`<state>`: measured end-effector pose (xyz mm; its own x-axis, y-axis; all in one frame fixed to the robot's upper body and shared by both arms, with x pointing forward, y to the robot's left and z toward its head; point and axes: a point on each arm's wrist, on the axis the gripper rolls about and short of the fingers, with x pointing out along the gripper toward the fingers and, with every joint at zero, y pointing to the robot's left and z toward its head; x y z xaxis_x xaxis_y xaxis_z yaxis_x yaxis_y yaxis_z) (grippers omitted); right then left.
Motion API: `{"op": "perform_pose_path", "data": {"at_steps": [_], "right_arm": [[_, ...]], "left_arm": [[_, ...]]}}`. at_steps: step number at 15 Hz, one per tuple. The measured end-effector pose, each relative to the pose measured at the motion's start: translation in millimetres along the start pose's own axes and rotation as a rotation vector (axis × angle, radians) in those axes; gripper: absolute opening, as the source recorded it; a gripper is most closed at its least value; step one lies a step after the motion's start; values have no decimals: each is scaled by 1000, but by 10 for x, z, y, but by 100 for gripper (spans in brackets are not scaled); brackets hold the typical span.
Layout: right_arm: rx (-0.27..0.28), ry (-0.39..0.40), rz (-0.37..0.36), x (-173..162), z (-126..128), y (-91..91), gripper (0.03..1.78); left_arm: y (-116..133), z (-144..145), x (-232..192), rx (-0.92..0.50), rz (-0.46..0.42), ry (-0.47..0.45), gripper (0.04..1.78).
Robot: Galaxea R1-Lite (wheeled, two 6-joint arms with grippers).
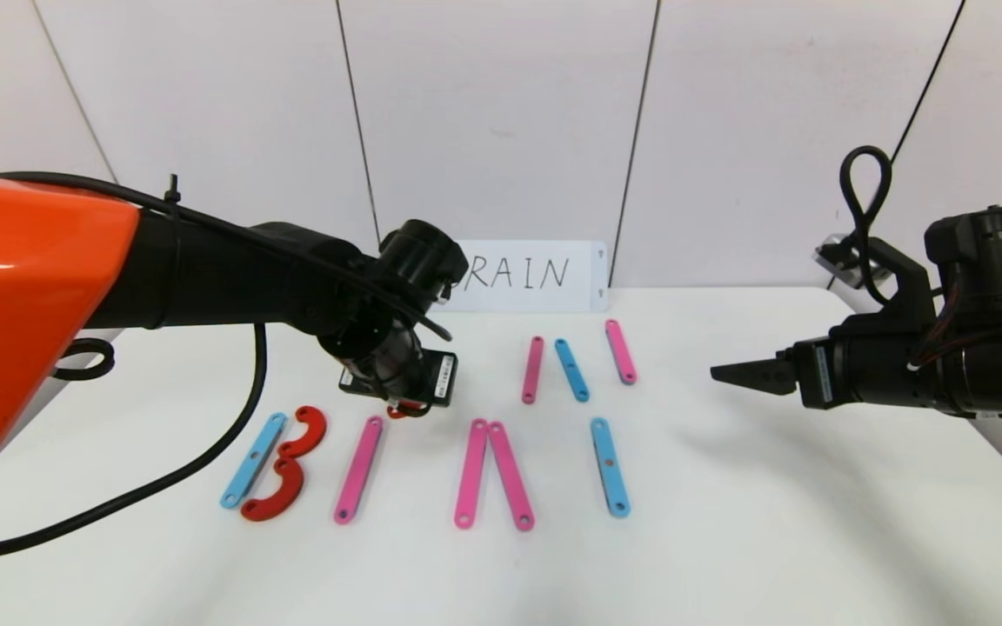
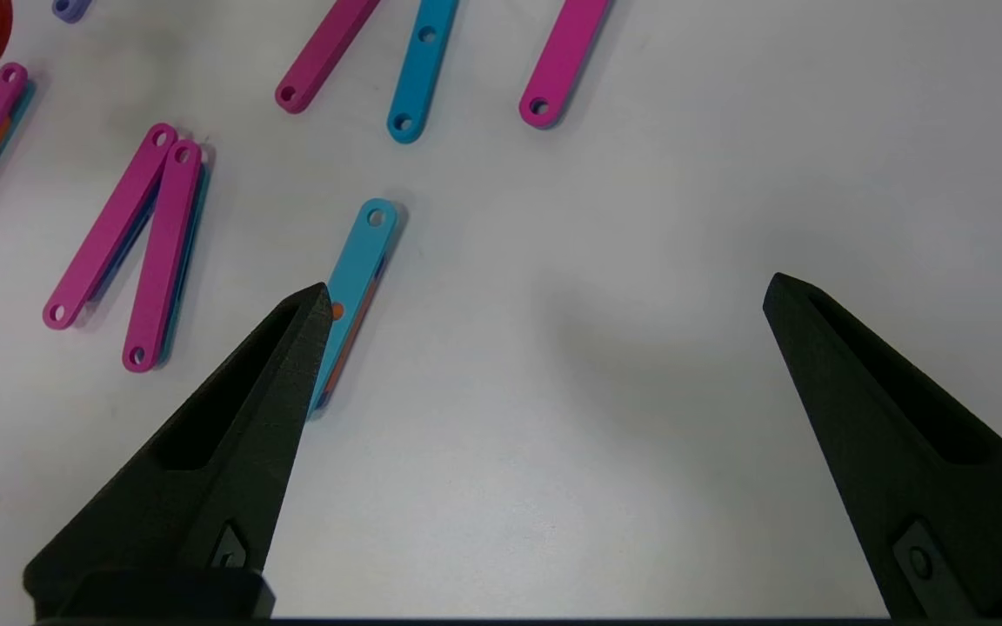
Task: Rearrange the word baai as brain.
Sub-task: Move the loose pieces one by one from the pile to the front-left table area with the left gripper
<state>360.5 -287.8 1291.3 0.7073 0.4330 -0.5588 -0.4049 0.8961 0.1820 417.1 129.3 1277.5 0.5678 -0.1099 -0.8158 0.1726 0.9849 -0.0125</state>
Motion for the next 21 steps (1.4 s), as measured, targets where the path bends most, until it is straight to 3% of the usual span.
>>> {"op": "perform_pose_path", "data": {"at_steps": [6,21], "right_arm": [[-1,0,1,0,0,1,174],[1,4,-1,3,-10,-1,174]], "left_arm": [[22,-204,39,20,-29,74,30],[8,-247,272,53,-20,94,30]]}}
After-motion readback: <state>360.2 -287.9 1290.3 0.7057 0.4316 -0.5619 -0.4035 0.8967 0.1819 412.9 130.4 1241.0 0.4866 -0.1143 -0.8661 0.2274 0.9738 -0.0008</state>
